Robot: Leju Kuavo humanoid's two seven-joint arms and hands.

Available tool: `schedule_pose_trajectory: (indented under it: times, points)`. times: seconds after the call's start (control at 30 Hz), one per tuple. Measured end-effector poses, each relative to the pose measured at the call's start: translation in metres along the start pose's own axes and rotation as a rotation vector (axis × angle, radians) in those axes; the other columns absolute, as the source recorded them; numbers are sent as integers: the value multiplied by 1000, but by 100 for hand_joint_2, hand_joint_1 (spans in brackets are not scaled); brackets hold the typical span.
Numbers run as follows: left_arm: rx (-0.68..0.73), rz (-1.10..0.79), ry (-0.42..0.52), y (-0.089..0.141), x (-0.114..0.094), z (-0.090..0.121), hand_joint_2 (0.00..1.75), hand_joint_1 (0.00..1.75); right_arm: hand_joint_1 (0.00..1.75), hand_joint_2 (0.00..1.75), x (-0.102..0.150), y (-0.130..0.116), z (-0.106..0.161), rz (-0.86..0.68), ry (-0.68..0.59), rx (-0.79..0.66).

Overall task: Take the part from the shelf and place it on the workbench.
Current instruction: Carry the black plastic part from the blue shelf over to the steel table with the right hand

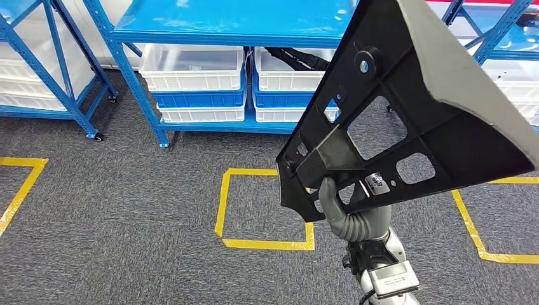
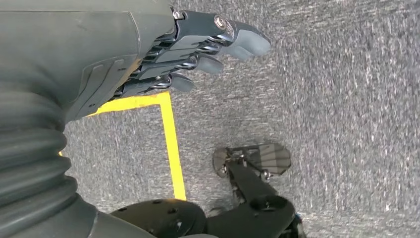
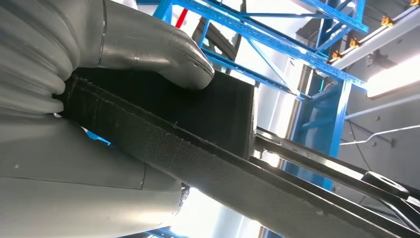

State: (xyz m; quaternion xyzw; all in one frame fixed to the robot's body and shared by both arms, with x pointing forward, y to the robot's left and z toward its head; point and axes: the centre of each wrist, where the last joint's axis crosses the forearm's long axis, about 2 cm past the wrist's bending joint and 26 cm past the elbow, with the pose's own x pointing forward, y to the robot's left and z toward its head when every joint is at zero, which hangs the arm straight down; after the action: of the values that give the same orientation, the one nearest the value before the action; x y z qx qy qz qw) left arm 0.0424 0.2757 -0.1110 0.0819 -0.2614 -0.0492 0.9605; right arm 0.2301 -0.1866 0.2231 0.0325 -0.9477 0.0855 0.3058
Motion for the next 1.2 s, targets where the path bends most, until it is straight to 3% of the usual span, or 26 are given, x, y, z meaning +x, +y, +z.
schedule_pose_trajectory:
  times: [0.57,0.73,0.9,1.2]
  points:
    - [-73,-88,64,-6,-3,2,175,0,175,175,12,1,29,65,43,-4]
    - [-80,-115,9,-7,-2,3,175,0,175,175,15,1,34,73,74,7]
    - [-63,-98,-58,-7,1,1,175,0,175,175,14,2,31,38,75,24]
    - [-49,-77,-62,-9,3,1,175,0,175,175,9,1,11,10,30,36]
